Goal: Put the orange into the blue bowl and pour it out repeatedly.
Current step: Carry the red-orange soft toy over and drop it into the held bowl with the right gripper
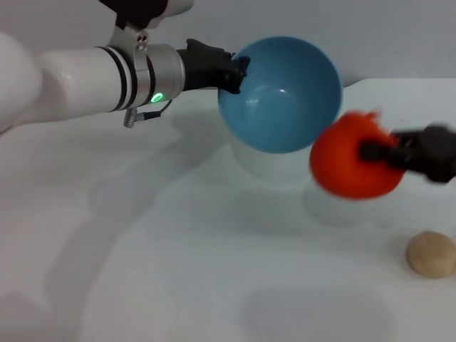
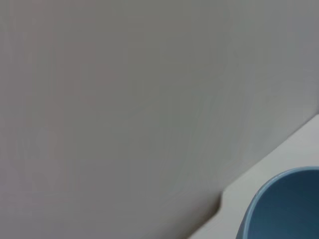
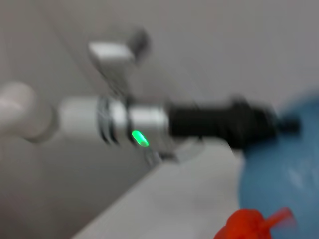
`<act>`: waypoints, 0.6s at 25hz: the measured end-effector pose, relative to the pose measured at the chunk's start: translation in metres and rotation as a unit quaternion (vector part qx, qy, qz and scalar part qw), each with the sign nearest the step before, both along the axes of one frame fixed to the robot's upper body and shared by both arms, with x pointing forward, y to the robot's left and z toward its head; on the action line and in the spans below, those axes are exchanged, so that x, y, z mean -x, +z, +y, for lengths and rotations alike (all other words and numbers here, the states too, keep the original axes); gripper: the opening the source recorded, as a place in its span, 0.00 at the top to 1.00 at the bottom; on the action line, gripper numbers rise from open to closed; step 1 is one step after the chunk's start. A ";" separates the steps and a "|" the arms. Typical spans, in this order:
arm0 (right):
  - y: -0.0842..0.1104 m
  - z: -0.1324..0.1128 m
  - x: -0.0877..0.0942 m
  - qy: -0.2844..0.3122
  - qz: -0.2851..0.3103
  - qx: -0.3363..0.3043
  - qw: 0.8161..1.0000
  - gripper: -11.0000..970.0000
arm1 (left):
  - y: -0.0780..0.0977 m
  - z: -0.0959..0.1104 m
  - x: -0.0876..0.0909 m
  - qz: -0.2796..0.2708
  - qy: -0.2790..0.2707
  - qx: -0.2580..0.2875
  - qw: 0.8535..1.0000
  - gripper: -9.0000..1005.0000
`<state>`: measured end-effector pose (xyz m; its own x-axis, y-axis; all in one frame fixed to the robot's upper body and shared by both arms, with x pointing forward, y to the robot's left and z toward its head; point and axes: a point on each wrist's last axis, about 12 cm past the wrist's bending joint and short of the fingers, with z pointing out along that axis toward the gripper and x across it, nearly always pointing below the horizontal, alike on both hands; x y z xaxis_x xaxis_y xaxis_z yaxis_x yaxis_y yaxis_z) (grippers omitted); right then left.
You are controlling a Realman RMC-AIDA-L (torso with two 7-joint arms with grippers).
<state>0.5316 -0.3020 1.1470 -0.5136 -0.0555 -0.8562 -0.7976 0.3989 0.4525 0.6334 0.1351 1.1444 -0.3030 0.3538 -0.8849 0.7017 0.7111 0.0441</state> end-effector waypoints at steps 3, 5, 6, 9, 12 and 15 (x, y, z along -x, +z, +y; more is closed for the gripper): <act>0.024 -0.008 0.002 -0.008 -0.057 -0.007 0.998 0.84 | 0.001 -0.009 0.002 0.020 -0.021 0.001 1.000 0.99; 0.033 -0.010 0.001 -0.012 -0.079 -0.006 0.997 0.86 | 0.003 -0.026 0.008 0.038 -0.059 -0.010 0.998 0.99; 0.038 -0.007 -0.001 -0.009 -0.089 -0.004 0.996 0.87 | 0.003 -0.026 0.008 0.038 -0.059 -0.010 0.998 0.99; 0.039 -0.006 -0.004 -0.009 -0.092 -0.004 0.996 0.91 | 0.001 -0.036 0.009 0.060 -0.071 -0.036 0.995 0.99; 0.037 -0.005 -0.006 -0.012 -0.087 0.001 0.996 0.93 | 0.000 -0.041 0.011 0.091 -0.068 -0.059 0.992 0.99; 0.027 -0.006 -0.010 -0.028 -0.068 0.028 0.997 0.95 | -0.004 -0.044 0.014 0.103 -0.068 -0.080 0.989 0.99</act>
